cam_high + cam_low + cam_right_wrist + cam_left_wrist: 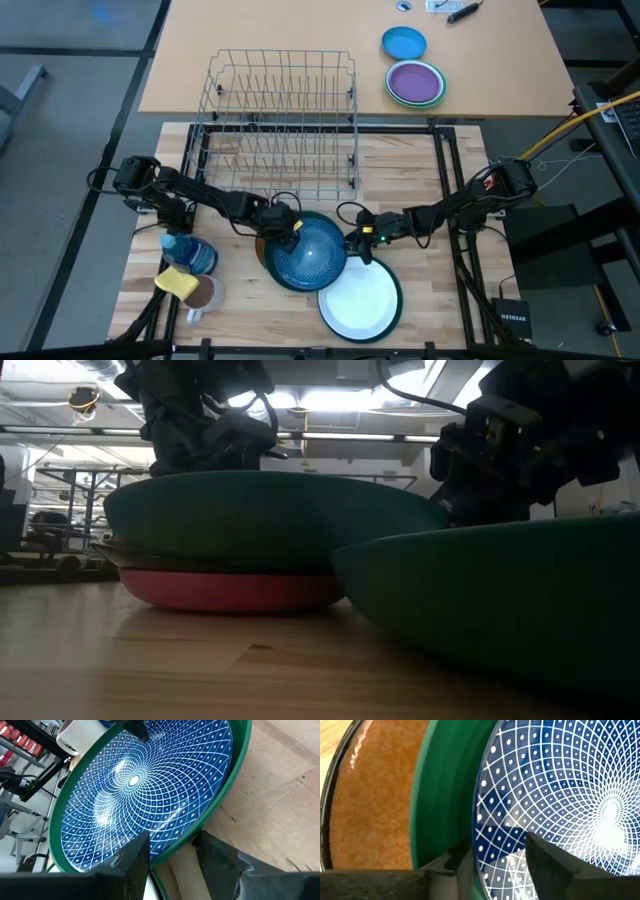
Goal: Sort dishes
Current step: Put the blue plate on the dish rack
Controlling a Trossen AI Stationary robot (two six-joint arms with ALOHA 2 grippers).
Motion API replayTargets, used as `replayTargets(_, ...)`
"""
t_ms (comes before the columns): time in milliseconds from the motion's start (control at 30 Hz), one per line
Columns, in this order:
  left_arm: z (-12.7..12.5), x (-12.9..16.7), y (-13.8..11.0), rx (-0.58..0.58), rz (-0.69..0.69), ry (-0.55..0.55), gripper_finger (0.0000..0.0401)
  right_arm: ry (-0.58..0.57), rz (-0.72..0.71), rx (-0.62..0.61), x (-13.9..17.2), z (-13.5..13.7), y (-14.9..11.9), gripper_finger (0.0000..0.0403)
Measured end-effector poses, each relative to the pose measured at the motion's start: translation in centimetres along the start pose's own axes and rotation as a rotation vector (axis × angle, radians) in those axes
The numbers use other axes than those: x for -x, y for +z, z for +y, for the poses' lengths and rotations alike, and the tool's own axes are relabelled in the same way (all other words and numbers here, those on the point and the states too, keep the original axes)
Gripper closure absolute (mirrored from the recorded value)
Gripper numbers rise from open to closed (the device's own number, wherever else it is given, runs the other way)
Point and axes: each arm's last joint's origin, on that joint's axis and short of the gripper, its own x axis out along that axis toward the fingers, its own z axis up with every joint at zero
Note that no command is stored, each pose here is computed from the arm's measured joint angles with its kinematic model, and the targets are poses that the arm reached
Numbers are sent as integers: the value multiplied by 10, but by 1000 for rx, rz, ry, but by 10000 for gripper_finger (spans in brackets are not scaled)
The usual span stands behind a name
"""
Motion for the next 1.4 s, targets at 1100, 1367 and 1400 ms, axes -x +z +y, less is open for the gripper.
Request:
replayTargets(1100,-3,14,21,-10,-86,-122,385,-76,-4,9,0,-5,-2,240)
replayTargets(1367,-4,30,22,-51,-122,-164,399,-55,-21,60,4,-1,2,240)
replayTargets(1400,-4,32,22,-54,-124,-166,399,-51,-26,70,5,0,3,240)
